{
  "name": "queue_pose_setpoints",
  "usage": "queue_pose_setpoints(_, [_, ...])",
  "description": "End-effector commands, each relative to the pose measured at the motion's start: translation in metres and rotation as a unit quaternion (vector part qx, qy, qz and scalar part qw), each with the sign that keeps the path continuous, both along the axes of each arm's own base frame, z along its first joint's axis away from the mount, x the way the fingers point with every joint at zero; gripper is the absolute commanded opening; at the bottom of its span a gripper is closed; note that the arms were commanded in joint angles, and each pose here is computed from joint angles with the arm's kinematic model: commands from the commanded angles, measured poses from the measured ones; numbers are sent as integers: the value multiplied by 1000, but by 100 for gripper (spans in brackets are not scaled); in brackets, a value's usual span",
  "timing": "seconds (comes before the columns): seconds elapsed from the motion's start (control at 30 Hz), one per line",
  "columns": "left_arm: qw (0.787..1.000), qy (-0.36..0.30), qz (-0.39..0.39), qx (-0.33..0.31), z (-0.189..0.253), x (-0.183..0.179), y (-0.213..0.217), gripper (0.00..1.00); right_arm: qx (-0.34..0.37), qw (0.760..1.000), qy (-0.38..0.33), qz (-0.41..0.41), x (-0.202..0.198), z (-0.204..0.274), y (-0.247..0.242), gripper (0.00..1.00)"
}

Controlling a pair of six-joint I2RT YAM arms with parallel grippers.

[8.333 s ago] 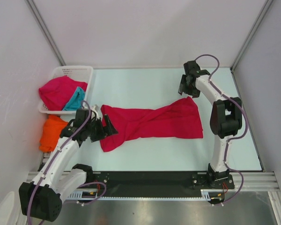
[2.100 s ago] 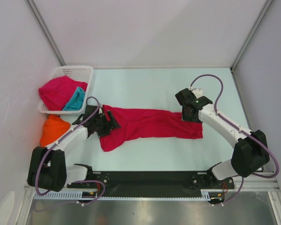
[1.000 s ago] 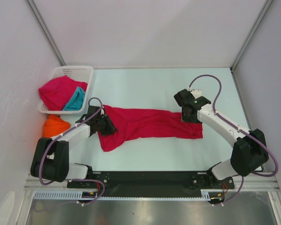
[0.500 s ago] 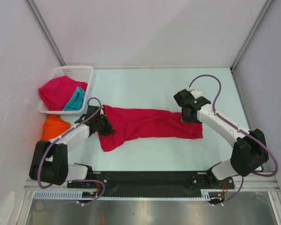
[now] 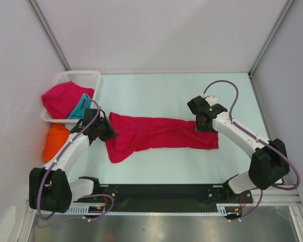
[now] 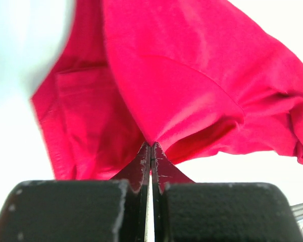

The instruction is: Fold and stack the t-shirts

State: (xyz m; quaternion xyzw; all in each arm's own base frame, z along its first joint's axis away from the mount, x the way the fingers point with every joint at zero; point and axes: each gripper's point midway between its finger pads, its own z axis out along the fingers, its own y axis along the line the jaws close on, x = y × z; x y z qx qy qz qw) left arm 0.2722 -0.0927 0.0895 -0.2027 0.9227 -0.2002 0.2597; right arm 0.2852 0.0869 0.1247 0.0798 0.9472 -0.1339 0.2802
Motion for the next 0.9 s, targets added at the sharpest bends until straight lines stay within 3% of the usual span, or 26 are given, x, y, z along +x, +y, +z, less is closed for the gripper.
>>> queue_pose_setpoints(0.0, [1000, -13, 11, 16, 11, 0, 18, 0, -7, 1000, -20, -3, 7, 10, -3, 57])
queue_pose_setpoints(0.27, [999, -6, 45, 21, 7, -7, 47, 0, -5, 1000, -20, -4, 5, 10, -3, 57])
queue_pose_setpoints(0.6, [999, 2, 39, 10, 0, -7, 46, 4, -6, 1000, -19, -6, 2, 10, -6, 58])
queue_pose_setpoints(0.7, [1000, 4, 31, 2, -1, -8, 43, 26, -6, 1000, -14, -6, 0, 6, -7, 59])
queue_pose_setpoints(0.73, [1000, 1, 27, 0, 1, -7, 42, 44, -4, 1000, -13, -7, 1, 4, -7, 59])
queue_pose_setpoints(0.77, [1000, 2, 25, -1, 0, -8, 41, 53, 1, 1000, -14, -3, 5, 1, -5, 60])
queue_pose_setpoints(0.83, [1000, 2, 24, -4, 1, -8, 40, 70, 7, 1000, -10, -13, 11, -5, -13, 62])
queue_pose_setpoints(0.87, [1000, 0, 21, -7, 2, -8, 39, 73, 17, 1000, -3, -9, 17, -12, -11, 62])
